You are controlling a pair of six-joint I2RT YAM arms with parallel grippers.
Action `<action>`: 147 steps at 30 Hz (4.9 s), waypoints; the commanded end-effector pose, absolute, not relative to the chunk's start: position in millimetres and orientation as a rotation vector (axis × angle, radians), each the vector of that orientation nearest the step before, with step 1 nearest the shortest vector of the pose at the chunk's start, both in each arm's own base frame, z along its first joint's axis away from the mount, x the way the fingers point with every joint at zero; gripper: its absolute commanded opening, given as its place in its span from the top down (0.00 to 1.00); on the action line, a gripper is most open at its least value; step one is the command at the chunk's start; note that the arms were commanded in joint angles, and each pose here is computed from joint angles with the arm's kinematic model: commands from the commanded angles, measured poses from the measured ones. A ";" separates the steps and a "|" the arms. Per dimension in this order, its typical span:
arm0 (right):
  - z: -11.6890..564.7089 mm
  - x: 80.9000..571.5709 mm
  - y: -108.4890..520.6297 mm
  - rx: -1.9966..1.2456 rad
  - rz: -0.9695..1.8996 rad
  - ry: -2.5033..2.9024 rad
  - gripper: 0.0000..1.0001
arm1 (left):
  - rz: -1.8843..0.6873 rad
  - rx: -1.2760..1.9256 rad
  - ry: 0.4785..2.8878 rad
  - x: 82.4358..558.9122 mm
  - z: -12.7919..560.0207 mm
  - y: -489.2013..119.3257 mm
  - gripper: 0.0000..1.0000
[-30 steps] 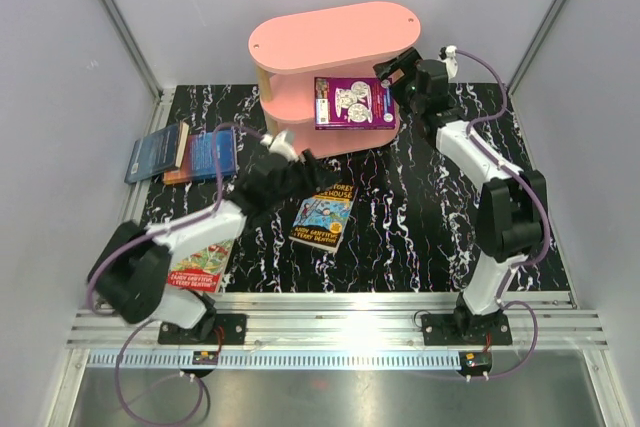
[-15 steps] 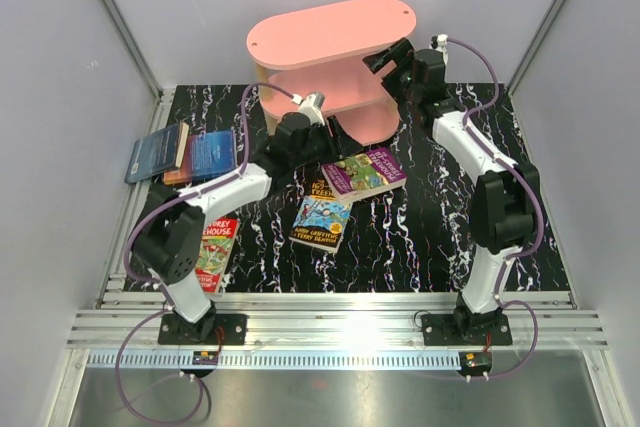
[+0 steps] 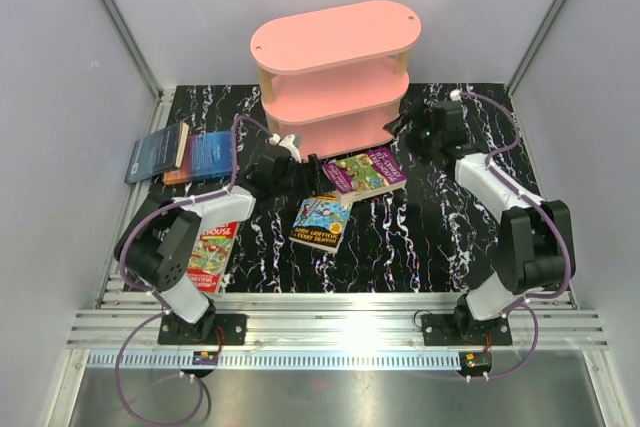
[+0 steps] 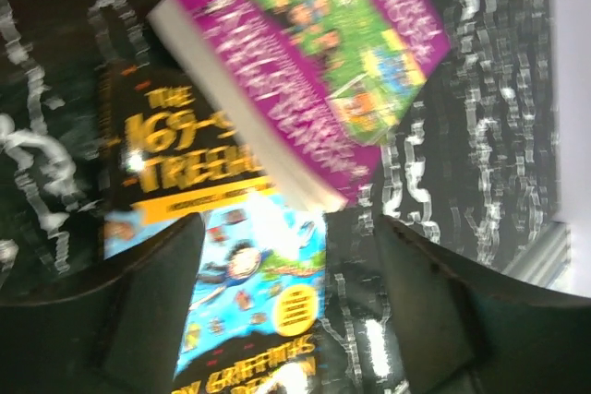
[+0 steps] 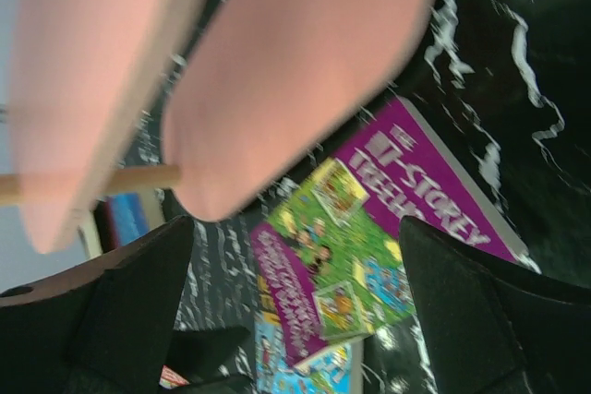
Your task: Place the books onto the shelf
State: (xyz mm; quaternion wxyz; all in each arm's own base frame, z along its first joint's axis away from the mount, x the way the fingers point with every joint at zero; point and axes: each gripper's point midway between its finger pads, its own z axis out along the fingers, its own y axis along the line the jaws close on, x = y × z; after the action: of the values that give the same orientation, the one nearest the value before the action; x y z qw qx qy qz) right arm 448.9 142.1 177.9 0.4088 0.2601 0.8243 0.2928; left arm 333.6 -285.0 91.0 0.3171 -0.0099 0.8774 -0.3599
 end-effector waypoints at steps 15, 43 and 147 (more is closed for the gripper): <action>54.8 361.2 191.4 0.833 1.086 2.300 0.00 | -1.032 -0.064 2.301 371.3 60.2 -303.6 0.20; 3.6 370.9 189.4 0.998 1.022 2.121 1.00 | -1.088 -0.050 2.287 352.3 65.9 -300.2 0.25; 38.1 297.2 254.1 0.577 1.175 2.280 0.00 | -0.926 -0.112 2.371 312.9 17.6 -236.4 0.27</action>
State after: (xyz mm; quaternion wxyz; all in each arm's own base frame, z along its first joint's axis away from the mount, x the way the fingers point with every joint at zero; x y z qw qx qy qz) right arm 302.4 230.5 47.7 0.2708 0.2281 0.8404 0.4104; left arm 321.6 -237.8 37.9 0.3151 -0.0451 0.8760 -0.3624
